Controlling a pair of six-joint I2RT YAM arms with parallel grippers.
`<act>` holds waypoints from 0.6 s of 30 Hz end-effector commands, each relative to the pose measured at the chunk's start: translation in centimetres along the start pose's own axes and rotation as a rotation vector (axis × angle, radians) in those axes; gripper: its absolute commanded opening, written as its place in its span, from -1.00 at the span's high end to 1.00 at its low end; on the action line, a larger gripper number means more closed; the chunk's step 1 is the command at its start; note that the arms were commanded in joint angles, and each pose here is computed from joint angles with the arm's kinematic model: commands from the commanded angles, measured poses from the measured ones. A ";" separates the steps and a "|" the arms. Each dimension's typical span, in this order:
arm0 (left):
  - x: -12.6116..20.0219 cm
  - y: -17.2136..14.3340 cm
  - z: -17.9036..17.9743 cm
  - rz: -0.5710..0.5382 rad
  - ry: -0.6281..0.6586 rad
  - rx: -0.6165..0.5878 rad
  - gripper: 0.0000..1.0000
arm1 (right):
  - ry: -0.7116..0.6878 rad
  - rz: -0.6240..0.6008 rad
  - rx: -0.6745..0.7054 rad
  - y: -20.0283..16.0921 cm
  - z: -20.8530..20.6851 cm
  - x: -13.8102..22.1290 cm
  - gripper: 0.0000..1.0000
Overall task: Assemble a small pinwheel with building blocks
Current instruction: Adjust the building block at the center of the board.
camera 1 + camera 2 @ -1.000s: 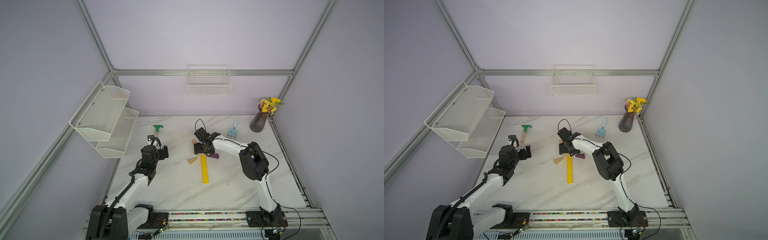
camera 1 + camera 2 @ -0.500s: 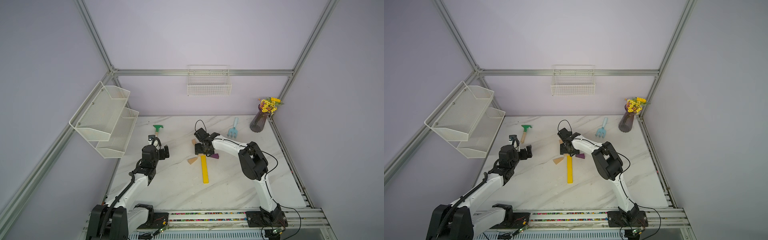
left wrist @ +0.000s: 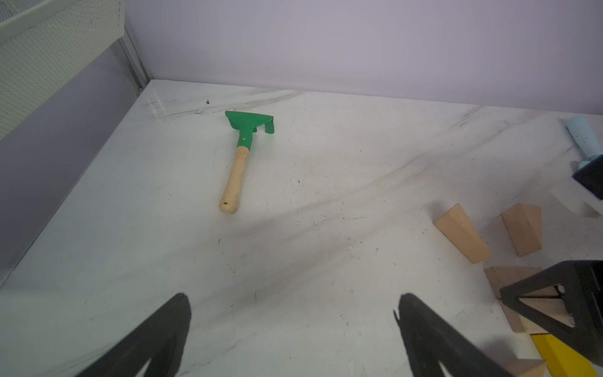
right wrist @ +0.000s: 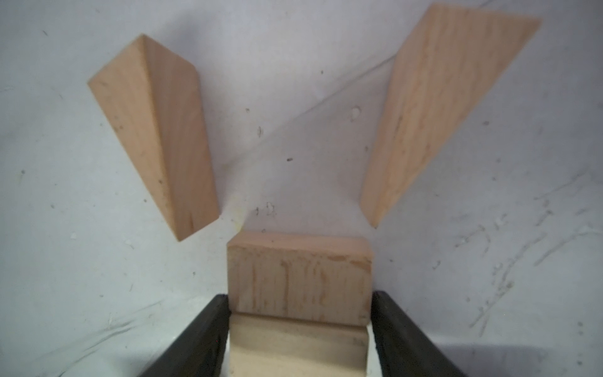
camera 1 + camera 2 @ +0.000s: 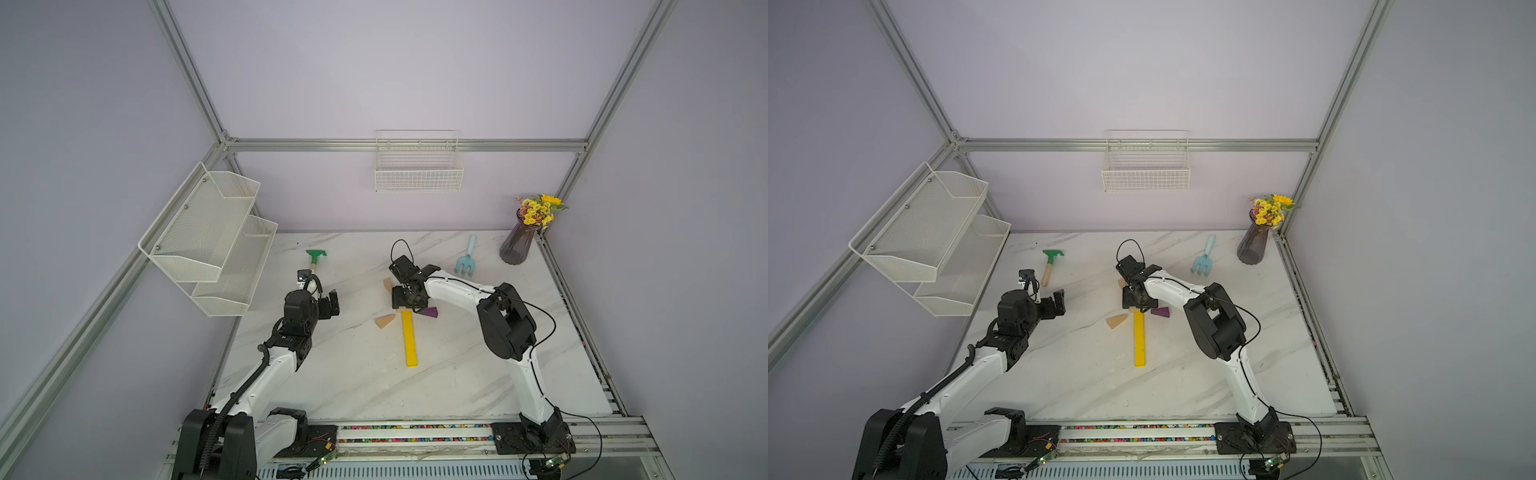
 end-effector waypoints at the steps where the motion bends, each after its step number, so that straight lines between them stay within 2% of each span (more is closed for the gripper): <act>1: -0.1 0.3 0.0 -0.030 -0.015 0.005 -1.00 | -0.002 0.037 -0.011 -0.8 -0.4 -1.1 -0.42; 6: 0.0 0.3 0.0 -0.033 -0.016 0.005 -1.00 | 0.004 0.028 -0.007 -0.6 -0.3 -0.8 -0.44; 9: 0.0 0.4 0.0 -0.035 -0.020 0.005 -1.00 | 0.007 0.003 -0.007 -0.1 -0.3 0.1 -0.56; 13: 0.1 0.5 -0.1 -0.037 -0.024 0.007 -1.00 | 0.015 -0.042 0.002 0.8 0.0 2.1 -0.66; 18: 0.1 0.7 -0.1 -0.039 -0.028 0.009 -1.00 | 0.031 -0.128 0.015 2.7 0.3 5.6 -0.63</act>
Point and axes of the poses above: each gripper's point midway between its finger pads, its own x axis back along the fingers, its own z axis along the line the jaws close on, y = z × x, the point moved 10 cm from there along x, back along the fingers, and after that the axes turned 10 degrees about x, right-handed, at the moved point
